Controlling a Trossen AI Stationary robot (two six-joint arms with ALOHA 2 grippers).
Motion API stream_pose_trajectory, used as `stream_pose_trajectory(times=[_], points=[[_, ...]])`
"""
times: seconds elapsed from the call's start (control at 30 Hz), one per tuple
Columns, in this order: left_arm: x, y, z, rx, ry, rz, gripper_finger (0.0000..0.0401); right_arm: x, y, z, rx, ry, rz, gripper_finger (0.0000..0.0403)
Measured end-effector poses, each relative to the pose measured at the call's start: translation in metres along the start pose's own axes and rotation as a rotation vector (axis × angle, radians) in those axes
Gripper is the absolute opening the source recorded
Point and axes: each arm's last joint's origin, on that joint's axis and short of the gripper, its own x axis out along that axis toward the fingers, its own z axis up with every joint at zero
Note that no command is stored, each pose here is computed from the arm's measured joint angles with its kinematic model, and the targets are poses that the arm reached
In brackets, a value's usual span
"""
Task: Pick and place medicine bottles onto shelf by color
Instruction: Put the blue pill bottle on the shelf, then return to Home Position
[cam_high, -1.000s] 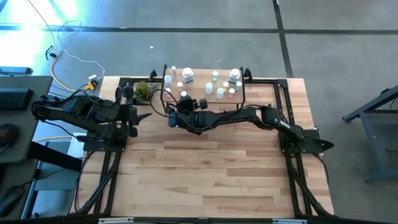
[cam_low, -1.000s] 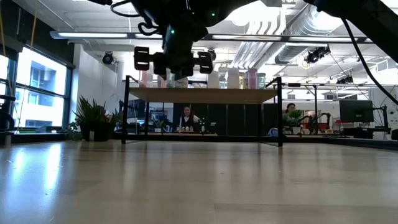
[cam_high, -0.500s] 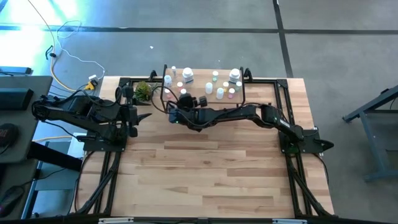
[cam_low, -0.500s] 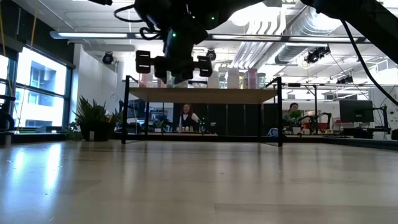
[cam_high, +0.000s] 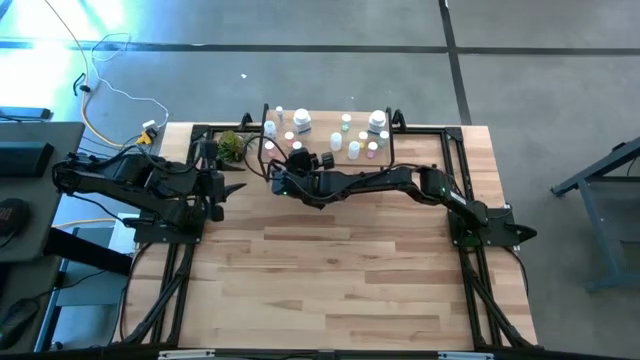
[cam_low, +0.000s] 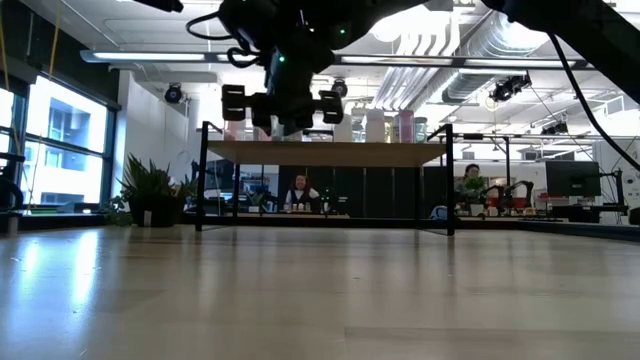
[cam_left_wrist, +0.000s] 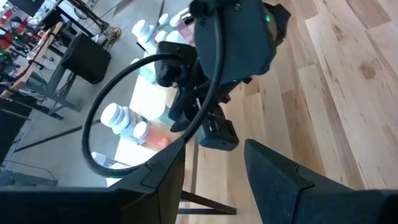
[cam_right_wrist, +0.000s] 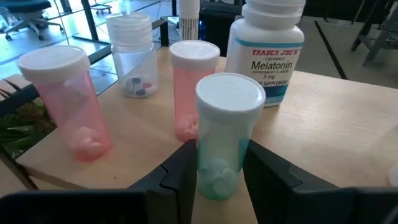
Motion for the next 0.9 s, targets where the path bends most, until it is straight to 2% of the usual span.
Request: stream_pose_trajectory(times=[0.23,0.57,0.9], points=[[0.0020,-0.0012,0.0009,0.007,0.007,-0.004,0.0157,-0.0008,0.0006,-0.0003,0.015,0.009,0.013,0.0123],[0.0017,-0.0010,0.0008,0.005,0.006,-0.003,0.0157,0.0000,0.0011,-0.0010,0.018,0.033,0.039,0.0191],[0.0017,-0.0009,0.0008,0.004,0.006,-0.002,0.0157,-0.0059,0.0007,0.0043,0.025,0.027,0.046,0.0194]])
